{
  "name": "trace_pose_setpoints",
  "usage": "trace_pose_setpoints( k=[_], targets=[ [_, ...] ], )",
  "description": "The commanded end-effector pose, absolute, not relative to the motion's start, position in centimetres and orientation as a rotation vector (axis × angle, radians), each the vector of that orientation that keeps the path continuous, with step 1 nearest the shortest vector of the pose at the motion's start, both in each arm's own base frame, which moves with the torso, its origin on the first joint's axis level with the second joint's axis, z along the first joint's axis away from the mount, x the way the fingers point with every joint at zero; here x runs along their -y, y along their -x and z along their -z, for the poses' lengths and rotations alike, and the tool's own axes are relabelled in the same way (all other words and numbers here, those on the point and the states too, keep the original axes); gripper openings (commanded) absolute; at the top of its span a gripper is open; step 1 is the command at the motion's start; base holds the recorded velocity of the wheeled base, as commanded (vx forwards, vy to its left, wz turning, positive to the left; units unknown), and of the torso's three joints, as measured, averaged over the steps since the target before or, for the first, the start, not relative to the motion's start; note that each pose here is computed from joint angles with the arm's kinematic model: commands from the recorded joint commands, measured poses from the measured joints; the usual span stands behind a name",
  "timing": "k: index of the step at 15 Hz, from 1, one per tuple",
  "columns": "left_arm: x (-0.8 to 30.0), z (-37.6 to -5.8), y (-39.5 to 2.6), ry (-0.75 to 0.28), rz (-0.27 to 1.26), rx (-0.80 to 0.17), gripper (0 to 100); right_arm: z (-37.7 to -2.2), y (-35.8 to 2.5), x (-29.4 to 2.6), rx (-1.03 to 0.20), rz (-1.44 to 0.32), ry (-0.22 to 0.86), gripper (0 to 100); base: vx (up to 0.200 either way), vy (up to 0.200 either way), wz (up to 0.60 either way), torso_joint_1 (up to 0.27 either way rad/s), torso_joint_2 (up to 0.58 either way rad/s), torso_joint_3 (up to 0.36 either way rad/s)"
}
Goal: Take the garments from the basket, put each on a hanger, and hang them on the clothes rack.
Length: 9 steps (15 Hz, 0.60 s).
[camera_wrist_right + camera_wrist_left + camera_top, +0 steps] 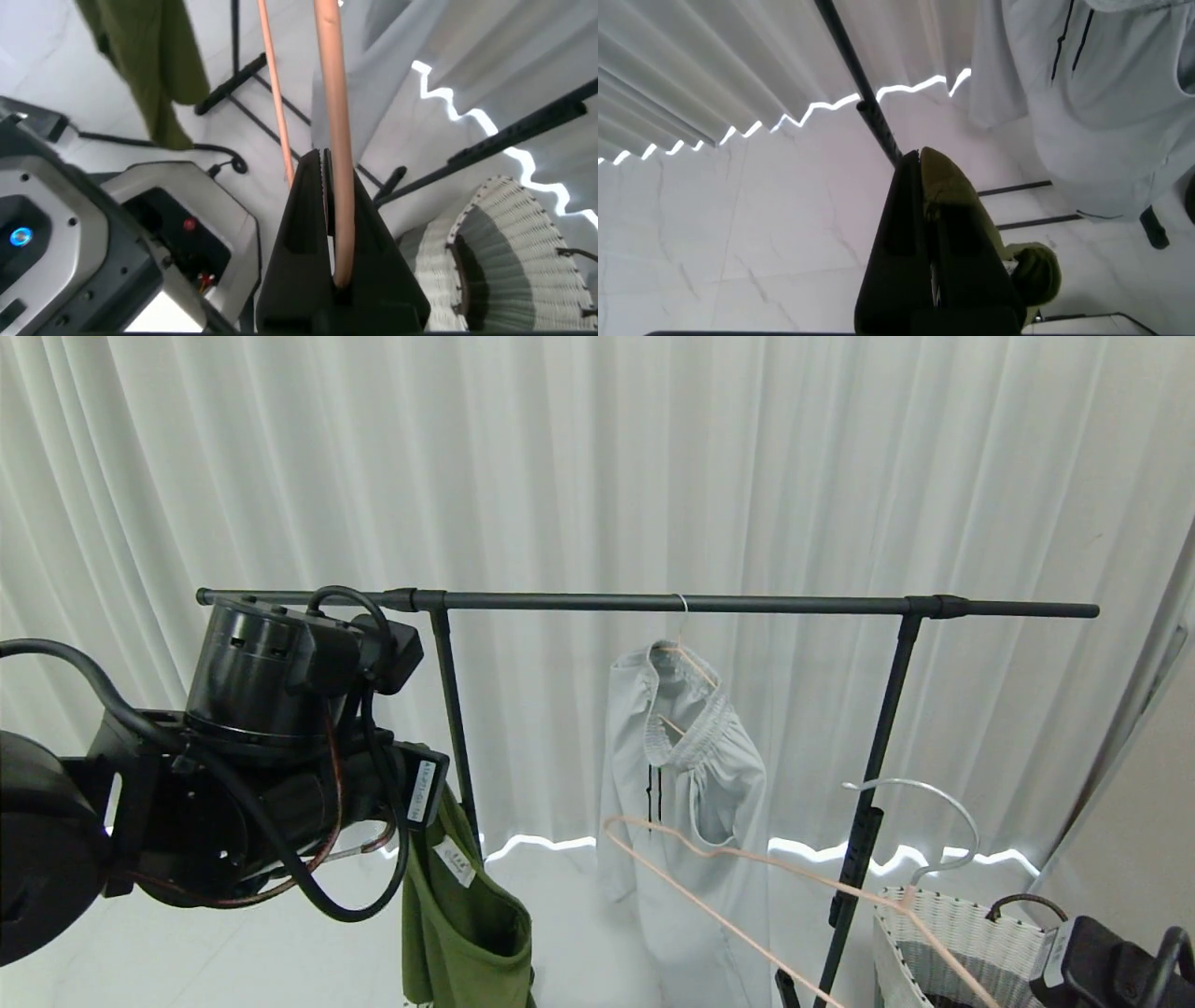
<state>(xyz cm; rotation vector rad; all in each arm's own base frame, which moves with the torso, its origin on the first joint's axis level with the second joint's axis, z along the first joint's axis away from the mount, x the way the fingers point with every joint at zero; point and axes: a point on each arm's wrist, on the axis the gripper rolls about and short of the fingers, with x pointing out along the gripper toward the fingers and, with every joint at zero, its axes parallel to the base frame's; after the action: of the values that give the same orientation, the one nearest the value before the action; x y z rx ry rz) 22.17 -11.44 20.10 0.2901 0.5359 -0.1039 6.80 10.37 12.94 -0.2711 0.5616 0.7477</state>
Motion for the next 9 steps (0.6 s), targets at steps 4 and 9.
trace_pose_setpoints(
  k=[4,9],
  targets=[
    [11.1,-20.3,-22.5,-0.283,0.085,-0.530,0,-12.7,-6.4,-10.5,-0.569,-0.773,0.272,0,0.000,0.000,0.00,0.000,0.00,0.000],
    [10.6,-20.6,-22.7,-0.278,0.029,-0.519,0,-12.3,-5.0,-10.9,-0.623,-0.845,0.211,0,0.000,0.000,0.00,0.000,0.00,0.000]
  ],
)
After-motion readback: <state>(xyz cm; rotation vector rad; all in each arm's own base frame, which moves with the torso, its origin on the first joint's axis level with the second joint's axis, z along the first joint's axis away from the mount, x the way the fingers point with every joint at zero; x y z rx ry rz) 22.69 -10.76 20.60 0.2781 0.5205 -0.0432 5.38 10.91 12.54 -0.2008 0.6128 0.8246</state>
